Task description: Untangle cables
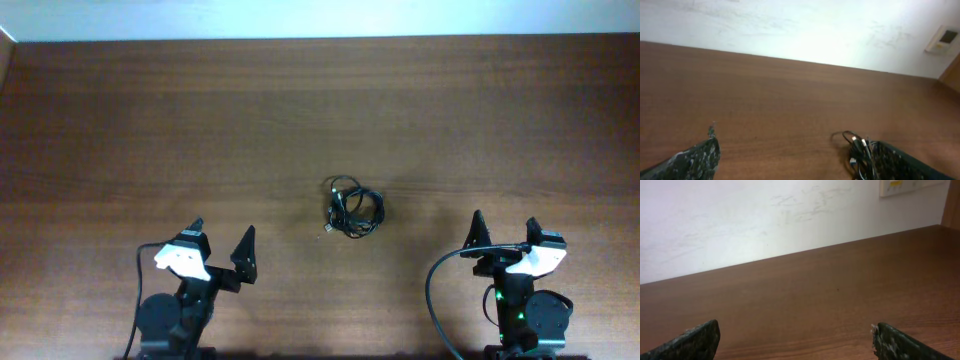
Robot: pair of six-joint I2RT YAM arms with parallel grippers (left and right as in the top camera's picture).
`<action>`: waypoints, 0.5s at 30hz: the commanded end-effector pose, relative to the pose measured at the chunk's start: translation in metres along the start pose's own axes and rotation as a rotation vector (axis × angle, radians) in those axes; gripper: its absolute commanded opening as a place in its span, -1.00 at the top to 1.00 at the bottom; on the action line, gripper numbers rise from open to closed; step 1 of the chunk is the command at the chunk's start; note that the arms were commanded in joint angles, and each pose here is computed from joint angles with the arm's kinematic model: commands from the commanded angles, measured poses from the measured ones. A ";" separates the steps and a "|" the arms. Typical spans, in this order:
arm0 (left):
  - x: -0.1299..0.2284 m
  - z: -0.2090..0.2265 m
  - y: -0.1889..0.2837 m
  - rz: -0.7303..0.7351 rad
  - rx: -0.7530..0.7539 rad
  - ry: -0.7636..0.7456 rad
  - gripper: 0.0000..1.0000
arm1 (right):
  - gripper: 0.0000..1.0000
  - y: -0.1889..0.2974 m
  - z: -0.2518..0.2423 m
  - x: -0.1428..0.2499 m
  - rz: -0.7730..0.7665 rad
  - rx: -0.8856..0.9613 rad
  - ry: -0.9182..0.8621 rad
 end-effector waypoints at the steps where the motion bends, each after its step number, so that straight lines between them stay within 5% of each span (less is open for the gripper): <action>1: -0.021 -0.002 -0.006 0.013 -0.080 0.036 -0.98 | -0.97 0.000 0.000 0.002 0.007 0.004 0.008; 8: -0.055 -0.014 -0.042 0.140 -0.072 0.067 -0.98 | -0.97 0.000 0.000 0.002 0.007 0.004 0.008; 15: -0.041 -0.016 -0.046 0.261 -0.013 0.103 -0.98 | -0.97 0.000 0.000 0.002 0.007 0.004 0.008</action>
Point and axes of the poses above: each gripper's point midway between its finger pads, its own y axis back along the fingers, its own z axis along the line the jaws close on, x = y × z, the point moved 9 cm from there along y, back along the fingers, and after that the axes turned 14 degrees about y, right-handed, at the moved point
